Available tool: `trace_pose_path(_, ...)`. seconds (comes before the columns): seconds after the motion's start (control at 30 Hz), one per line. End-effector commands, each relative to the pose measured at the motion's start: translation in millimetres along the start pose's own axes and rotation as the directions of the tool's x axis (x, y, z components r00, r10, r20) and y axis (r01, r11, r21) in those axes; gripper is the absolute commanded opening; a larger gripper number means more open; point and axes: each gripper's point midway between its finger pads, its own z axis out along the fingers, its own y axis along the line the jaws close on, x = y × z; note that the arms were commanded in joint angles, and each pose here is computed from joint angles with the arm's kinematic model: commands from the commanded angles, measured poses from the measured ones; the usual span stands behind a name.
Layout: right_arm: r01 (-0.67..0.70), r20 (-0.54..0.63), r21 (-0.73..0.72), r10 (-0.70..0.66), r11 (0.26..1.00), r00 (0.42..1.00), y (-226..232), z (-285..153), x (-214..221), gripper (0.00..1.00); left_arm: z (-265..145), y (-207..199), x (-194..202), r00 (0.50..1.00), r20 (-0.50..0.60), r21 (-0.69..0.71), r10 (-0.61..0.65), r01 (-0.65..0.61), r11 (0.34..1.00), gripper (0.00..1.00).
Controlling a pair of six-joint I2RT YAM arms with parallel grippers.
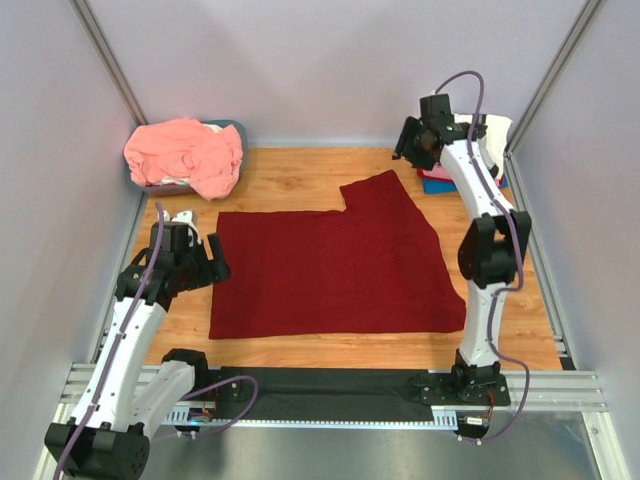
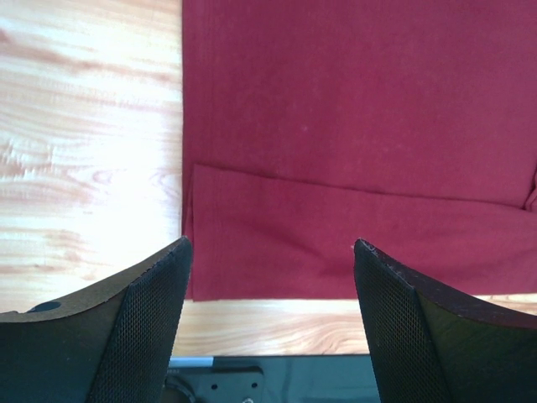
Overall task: Fold and stack the t-shirts
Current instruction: Fold the tshirt
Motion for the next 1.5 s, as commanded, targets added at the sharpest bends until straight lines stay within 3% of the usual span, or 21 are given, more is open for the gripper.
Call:
trace_pose_path(0.0, 0.023, -0.005, 0.071, -0.023, 0.997, 1.0, -4.1, 34.5, -9.9, 0.61, -1.8, -6.8, -18.2, 0.996, 0.08, 0.038, 0.029, -0.032, 0.999, 0.84)
trace_pose_path(0.1, 0.002, 0.078, 0.068, -0.008, 0.998, 0.997, 3.7, 58.8, -31.2, 0.63, -2.0, -7.1, -17.7, 0.997, 0.077, 0.04, 0.03, -0.033, 0.999, 0.82)
trace_pose_path(0.3, 0.0, 0.154, 0.074, -0.012, 0.997, 0.988, 3.8, 124.7, -28.9, 0.65, -3.1, -8.8, -18.7, 0.995, 0.089, 0.051, 0.034, -0.038, 0.998, 0.81)
trace_pose_path(0.47, -0.004, 0.162, 0.1, -0.012, 0.995, 0.987, -4.2, 164.7, -17.8, 0.67, -3.7, -9.5, -19.1, 0.995, 0.094, 0.056, 0.035, -0.04, 0.998, 0.81)
trace_pose_path(0.73, -0.004, 0.126, 0.151, -0.015, 0.989, 0.992, -17.6, 187.8, 6.1, 0.66, -0.5, -10.6, -17.1, 0.997, 0.074, 0.061, 0.037, -0.041, 0.997, 0.8)
trace_pose_path(0.97, 0.011, 0.057, 0.138, -0.019, 0.99, 0.998, -12.0, 190.4, 28.1, 0.35, 1.4, -8.6, -16.2, 0.997, 0.064, 0.048, 0.035, -0.038, 0.998, 0.8)
trace_pose_path(1.17, 0.009, 0.033, 0.126, -0.013, 0.992, 0.999, -10.5, 190.5, 35.4, 0.0, 4.0, -6.2, -15.1, 0.998, 0.054, 0.034, 0.032, -0.034, 0.999, 0.8)
trace_pose_path(1.37, 0.031, 0.071, 0.037, -0.034, 0.999, 0.997, 8.0, 177.2, 23.4, 0.0, 12.5, 2.2, -13.8, 0.999, 0.027, -0.021, 0.02, -0.02, 1.0, 0.8)
trace_pose_path(1.47, 0.074, 0.173, -0.031, -0.068, 0.997, 0.983, 30.7, 144.7, -7.8, 0.0, 28.7, 3.1, -24.0, 1.0, 0.001, -0.058, 0.004, -0.004, 0.998, 0.8)
